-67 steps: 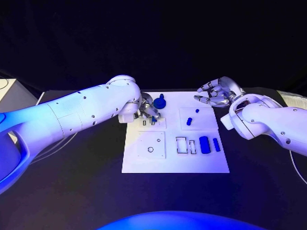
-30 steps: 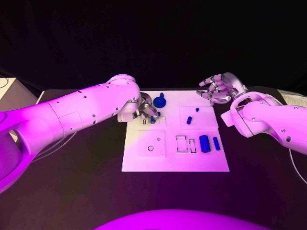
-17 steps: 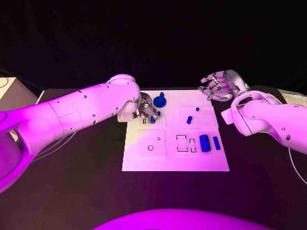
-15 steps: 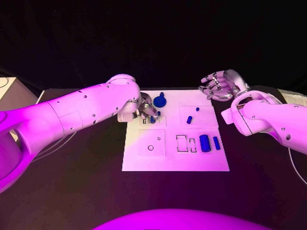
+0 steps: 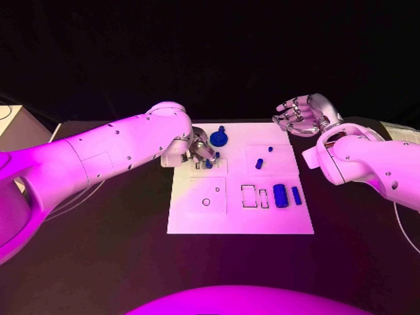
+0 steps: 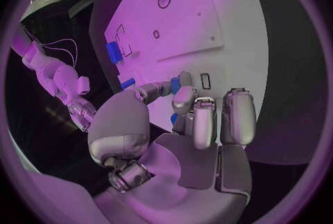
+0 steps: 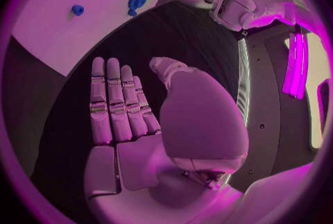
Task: Assemble the parts on the task board
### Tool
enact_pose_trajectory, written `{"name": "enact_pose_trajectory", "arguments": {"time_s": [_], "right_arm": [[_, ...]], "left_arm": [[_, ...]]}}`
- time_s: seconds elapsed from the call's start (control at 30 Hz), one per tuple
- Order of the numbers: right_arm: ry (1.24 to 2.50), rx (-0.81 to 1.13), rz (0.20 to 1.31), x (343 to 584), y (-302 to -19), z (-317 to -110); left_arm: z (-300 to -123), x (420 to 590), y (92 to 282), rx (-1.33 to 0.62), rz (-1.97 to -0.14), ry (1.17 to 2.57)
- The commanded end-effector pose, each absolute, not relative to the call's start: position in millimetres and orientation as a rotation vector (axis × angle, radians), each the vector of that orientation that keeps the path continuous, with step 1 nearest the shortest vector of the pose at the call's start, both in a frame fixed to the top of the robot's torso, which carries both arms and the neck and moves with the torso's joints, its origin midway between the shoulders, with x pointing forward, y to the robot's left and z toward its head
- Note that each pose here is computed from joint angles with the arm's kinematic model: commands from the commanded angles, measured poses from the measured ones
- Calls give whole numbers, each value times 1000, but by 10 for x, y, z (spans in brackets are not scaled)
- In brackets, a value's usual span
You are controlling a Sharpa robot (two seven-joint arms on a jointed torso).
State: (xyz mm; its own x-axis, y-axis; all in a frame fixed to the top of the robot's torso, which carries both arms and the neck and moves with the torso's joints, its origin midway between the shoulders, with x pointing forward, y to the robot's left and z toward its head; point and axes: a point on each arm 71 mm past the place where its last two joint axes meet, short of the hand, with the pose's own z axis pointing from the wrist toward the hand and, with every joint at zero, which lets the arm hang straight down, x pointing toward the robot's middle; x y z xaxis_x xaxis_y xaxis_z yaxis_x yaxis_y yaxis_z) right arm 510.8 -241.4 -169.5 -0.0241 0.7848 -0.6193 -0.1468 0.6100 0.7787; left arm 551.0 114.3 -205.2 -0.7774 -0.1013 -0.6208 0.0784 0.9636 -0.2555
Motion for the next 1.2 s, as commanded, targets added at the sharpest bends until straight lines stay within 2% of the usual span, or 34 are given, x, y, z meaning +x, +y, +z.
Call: {"name": "enact_pose_trajectory", "arguments": {"time_s": [0.03,0.73,1.2], "right_arm": [[1396,583,844,5106,-2404,-1686],[1394,585,846,5101,-2413,-1683],[1400,585,849,5097,-2404,-1685]], "left_arm": [[-2079,5494,1135,1,-347,2453],[-2098,5498,1189,-2,-332,2454],[-2144,5495,1120,-11,-339,2450]]}}
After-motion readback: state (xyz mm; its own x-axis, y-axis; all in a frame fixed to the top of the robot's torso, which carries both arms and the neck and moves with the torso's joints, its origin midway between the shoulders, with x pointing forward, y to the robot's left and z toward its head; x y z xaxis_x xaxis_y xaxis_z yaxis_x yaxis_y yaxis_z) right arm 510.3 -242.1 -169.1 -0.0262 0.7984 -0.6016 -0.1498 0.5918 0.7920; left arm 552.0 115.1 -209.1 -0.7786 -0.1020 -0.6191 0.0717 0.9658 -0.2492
